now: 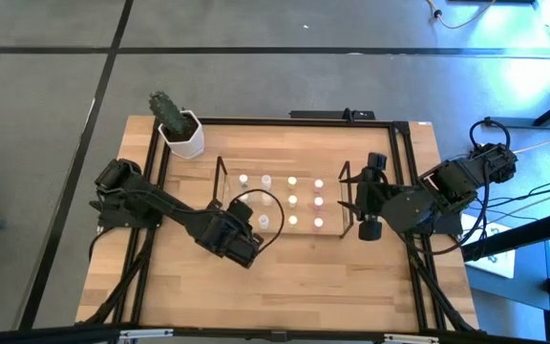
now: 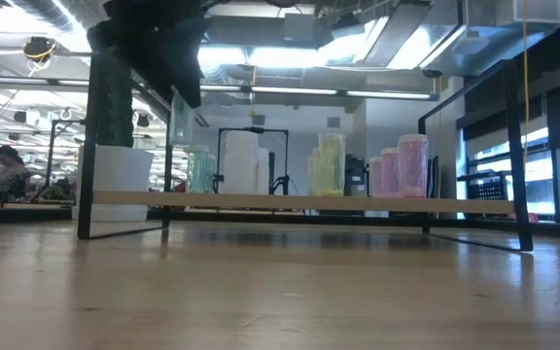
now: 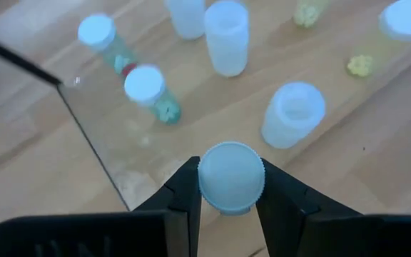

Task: Pick and place medicine bottles onto shelf by color
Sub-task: Put the blue pill bottle aligned with the other blue pill bottles on the shelf

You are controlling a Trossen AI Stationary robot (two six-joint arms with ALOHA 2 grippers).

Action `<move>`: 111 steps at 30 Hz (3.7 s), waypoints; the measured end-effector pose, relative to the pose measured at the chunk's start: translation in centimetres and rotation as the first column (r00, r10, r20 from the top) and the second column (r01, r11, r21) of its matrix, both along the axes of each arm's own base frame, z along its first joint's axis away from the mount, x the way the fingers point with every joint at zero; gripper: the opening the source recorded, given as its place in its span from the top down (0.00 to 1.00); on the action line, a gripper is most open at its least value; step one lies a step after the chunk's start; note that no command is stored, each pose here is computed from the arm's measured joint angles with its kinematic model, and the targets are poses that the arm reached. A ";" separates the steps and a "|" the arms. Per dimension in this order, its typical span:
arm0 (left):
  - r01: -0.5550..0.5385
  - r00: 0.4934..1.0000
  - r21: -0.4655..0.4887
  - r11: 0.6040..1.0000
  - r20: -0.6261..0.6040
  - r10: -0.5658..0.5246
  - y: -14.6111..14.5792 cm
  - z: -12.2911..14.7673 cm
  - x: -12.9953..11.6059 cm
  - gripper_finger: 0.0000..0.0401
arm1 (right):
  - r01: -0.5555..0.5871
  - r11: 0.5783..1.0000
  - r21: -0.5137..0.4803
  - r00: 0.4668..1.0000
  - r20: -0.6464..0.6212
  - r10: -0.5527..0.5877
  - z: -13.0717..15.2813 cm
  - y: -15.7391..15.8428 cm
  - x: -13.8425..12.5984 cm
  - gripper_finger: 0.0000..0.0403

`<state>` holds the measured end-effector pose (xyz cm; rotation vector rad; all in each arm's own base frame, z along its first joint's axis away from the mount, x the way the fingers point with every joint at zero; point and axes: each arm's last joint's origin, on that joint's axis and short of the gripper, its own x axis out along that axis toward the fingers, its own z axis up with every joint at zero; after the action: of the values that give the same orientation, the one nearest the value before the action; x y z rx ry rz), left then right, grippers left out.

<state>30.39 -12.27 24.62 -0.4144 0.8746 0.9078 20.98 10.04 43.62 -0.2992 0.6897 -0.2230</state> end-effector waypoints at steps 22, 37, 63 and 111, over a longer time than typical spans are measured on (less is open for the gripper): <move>-0.060 0.966 -0.061 0.996 0.247 0.073 -3.8 0.8 -0.4 0.77 | -0.004 1.000 0.007 1.000 -0.002 0.004 0.0 0.0 0.0 0.44; -0.141 0.971 -0.021 0.990 0.193 0.143 -4.2 -1.4 -0.5 0.77 | -0.010 1.000 0.011 1.000 0.001 0.010 0.0 0.0 0.0 0.44; -0.211 0.971 0.032 0.977 0.122 0.205 -2.9 -3.1 0.3 0.77 | -0.043 0.998 0.043 0.999 -0.017 0.044 0.0 0.2 0.0 0.44; -0.271 0.959 -0.013 0.962 0.076 0.271 -1.2 -3.6 1.3 0.73 | -0.043 0.998 0.044 0.999 -0.015 0.044 0.0 0.2 0.0 0.44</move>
<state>31.74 -13.48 21.05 -0.5775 0.7589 1.1358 21.00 10.23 43.60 -0.2746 0.7027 -0.1644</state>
